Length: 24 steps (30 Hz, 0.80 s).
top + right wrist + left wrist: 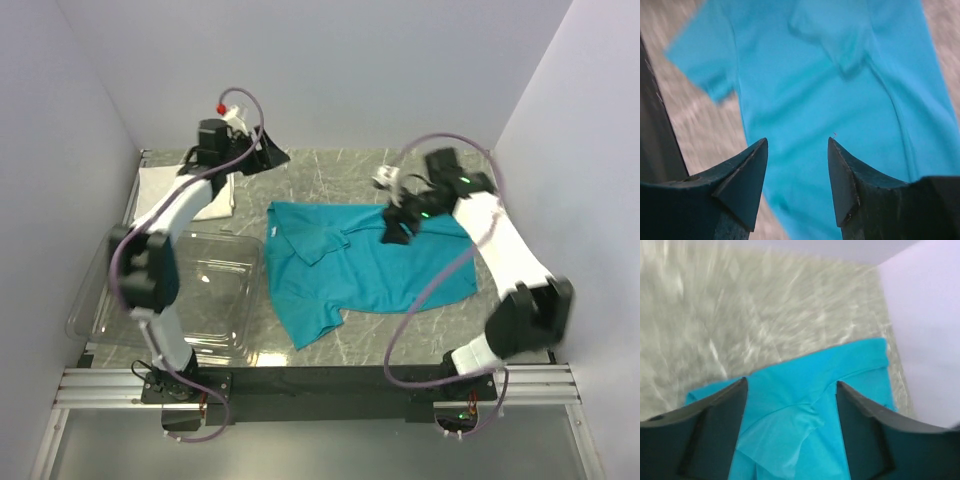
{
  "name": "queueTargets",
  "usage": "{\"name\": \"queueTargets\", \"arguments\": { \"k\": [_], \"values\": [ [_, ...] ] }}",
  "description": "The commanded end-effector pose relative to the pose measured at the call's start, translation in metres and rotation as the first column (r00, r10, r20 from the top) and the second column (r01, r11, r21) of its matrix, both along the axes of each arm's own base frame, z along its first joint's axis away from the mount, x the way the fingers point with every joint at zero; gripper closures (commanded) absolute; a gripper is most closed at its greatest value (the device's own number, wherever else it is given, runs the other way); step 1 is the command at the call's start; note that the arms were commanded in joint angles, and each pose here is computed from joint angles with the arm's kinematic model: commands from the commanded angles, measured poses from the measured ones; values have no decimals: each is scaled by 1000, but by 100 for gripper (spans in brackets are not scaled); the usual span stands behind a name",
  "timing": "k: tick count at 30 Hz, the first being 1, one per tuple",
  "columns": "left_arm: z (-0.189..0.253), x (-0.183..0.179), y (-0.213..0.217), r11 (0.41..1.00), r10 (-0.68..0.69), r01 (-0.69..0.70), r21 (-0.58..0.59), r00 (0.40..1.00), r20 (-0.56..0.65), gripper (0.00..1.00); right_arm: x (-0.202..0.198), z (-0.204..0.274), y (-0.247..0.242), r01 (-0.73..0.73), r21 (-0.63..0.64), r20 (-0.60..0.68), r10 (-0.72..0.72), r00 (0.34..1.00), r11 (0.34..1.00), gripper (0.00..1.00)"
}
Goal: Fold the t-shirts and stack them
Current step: Fold the tshirt
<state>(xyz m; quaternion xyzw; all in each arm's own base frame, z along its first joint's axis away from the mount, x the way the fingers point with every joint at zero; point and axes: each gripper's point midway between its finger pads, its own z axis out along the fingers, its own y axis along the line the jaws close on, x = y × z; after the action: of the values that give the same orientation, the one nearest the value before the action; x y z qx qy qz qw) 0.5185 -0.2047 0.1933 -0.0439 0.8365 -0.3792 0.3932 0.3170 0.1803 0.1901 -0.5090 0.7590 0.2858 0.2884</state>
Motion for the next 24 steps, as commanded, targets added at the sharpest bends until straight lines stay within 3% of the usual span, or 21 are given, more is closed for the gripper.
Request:
{"name": "queueTargets", "arguments": {
  "k": [1,2,7,10,15,18,23,24],
  "values": [
    [113,-38,3,986,-125,55,160,874,469,22,-36,-21,-57,-90,-106,74,98,992,990,42],
    [138,-60,1,981,-150,58,185,831,535,17,-52,-26,-72,-65,-126,57,72,996,990,41],
    [86,-127,12,939,-278,134,316,838,470,5,-91,-55,-145,74,-252,54,-63,997,965,42],
    [55,-173,7,909,-365,231,347,844,394,5,-115,-73,-166,99,-316,35,-93,995,944,42],
    [28,-249,-38,804,-556,397,442,765,324,7,-131,-92,-173,125,-322,29,-123,992,938,42],
    [-6,-282,-49,725,-627,491,482,761,168,9,-133,-101,-172,137,-303,3,-143,990,943,42],
    [-41,-321,-55,694,-628,559,454,778,1,14,-129,-103,-171,170,-265,-18,-182,983,949,43],
    [-44,-328,-55,714,-603,562,418,797,-41,14,-129,-102,-170,176,-259,-25,-189,982,950,43]
  ]
}}
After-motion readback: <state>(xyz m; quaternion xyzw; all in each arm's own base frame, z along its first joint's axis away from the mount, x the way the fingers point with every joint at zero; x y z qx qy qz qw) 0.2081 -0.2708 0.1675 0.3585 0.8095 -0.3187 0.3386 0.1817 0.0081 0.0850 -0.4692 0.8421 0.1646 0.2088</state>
